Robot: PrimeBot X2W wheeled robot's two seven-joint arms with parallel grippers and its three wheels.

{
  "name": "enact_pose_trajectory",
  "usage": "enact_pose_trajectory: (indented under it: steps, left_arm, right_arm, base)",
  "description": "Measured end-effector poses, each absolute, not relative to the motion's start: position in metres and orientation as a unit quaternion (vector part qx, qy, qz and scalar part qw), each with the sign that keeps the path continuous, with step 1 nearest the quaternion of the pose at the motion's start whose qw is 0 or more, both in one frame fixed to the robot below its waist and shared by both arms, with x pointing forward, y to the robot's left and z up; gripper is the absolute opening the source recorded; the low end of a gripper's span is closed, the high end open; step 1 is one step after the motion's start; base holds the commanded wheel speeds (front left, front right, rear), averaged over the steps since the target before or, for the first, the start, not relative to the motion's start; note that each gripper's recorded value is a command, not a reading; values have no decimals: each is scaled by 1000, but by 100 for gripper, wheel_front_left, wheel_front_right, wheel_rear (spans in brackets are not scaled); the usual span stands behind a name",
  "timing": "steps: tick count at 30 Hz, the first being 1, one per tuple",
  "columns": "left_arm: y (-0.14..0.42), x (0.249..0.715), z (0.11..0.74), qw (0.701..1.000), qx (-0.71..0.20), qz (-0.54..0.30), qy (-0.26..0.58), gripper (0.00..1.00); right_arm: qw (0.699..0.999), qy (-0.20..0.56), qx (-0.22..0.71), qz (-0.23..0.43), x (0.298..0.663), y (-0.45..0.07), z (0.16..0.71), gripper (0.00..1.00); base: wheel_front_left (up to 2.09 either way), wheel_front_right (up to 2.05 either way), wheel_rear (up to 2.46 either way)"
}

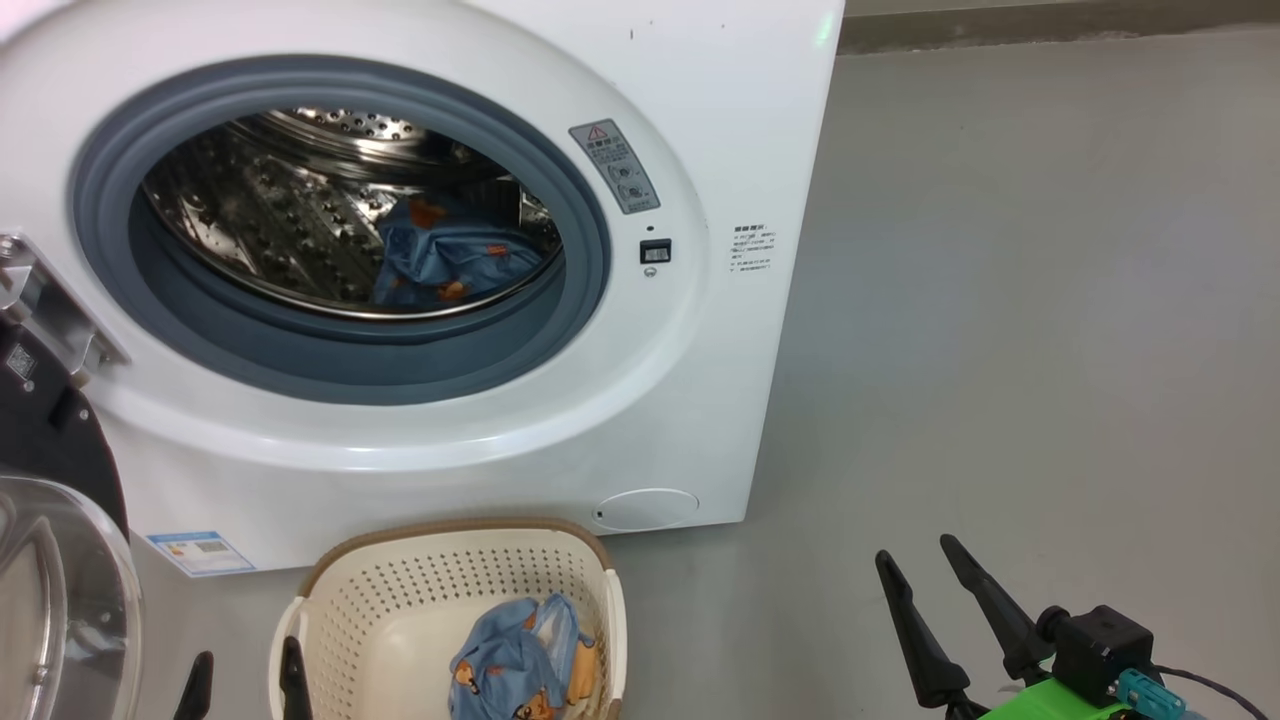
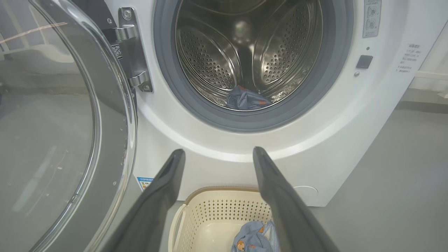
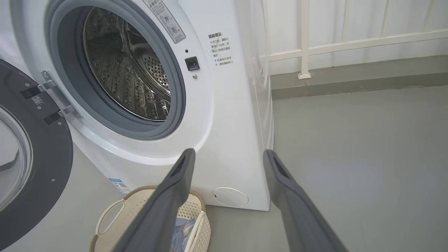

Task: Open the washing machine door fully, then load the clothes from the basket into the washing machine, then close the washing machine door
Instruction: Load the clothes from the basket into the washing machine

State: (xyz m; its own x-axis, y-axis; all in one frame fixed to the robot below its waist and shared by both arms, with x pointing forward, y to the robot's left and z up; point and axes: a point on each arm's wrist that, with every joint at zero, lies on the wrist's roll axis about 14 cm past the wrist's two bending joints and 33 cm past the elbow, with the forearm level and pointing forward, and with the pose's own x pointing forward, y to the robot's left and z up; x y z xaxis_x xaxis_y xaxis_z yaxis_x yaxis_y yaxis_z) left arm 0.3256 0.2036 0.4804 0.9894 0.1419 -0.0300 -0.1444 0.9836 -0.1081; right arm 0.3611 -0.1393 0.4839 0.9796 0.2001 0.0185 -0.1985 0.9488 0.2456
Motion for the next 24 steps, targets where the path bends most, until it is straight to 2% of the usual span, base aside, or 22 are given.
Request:
enact_pose_trajectory:
  steps: [24]
  left_arm:
    - [206,325,478,995,-58,80,12,100]
  right_arm:
    - [988,11,116,103,363,-139,478,100]
  base:
    - [0,0,0]
